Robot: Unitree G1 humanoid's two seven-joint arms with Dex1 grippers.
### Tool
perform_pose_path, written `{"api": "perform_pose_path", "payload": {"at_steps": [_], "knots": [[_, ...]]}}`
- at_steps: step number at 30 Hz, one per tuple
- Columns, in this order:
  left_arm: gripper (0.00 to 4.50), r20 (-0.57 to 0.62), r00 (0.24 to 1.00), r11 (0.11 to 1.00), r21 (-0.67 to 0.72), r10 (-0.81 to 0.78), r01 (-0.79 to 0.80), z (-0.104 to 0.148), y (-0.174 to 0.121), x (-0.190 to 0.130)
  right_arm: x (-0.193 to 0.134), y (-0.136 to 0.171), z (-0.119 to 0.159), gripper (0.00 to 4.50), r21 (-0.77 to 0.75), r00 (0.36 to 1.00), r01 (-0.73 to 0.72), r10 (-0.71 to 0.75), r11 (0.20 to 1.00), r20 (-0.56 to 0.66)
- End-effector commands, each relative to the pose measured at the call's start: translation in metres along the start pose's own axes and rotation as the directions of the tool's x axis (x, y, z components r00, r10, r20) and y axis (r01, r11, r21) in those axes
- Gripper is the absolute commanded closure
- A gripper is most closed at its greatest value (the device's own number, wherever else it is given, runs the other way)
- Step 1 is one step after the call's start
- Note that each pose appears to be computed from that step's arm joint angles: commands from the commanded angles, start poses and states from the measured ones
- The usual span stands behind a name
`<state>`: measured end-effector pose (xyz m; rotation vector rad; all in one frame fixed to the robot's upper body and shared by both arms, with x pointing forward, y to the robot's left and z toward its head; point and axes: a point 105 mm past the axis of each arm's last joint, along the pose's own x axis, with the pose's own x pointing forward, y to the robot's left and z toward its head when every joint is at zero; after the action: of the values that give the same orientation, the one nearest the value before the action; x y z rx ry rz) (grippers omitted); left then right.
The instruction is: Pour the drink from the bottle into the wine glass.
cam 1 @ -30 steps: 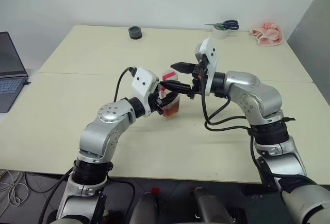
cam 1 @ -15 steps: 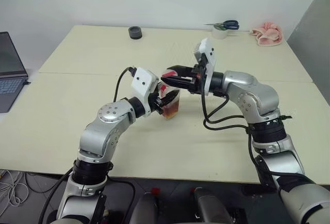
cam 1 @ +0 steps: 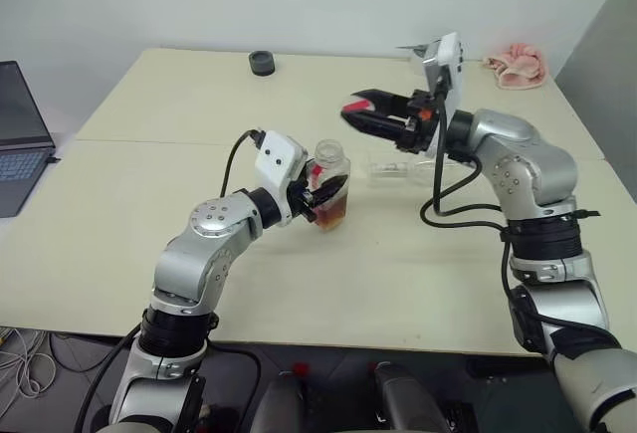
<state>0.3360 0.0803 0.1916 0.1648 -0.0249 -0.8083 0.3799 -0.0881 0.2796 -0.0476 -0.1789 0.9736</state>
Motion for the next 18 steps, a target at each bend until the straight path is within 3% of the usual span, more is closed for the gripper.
{"api": "perform_pose_path", "payload": {"at_steps": [1,4,7,9,13,18], "knots": [[2.58,0.065,0.998,0.999,0.049,-0.006,0.003,0.018,0.000,-0.003,-0.047,-0.057,-0.017,2.76,-0.013,0.924,0.381,-0.382,0.924,-0.026],[2.58,0.069,0.998,0.999,0.048,-0.011,0.008,0.020,0.001,-0.002,-0.092,-0.083,-0.035,2.76,0.013,0.769,0.639,-0.639,0.769,-0.013],[2.58,0.074,0.997,0.999,0.049,-0.025,0.022,0.020,0.000,0.002,-0.148,-0.095,-0.064,2.78,-0.023,0.507,0.862,-0.862,0.507,-0.016],[2.58,0.078,0.996,0.998,0.049,-0.037,0.033,0.021,-0.001,0.004,-0.173,-0.094,-0.092,2.78,-0.043,0.383,0.921,-0.921,0.387,-0.072],[2.58,0.080,0.996,0.998,0.052,-0.046,0.042,0.022,-0.001,0.007,-0.192,-0.089,-0.127,2.78,-0.112,0.281,0.948,-0.950,0.297,-0.137],[2.58,0.079,0.996,0.997,0.065,-0.042,0.037,0.024,0.002,0.007,-0.191,-0.093,-0.140,1.09,-0.158,0.274,0.941,-0.948,0.299,-0.163]]}}
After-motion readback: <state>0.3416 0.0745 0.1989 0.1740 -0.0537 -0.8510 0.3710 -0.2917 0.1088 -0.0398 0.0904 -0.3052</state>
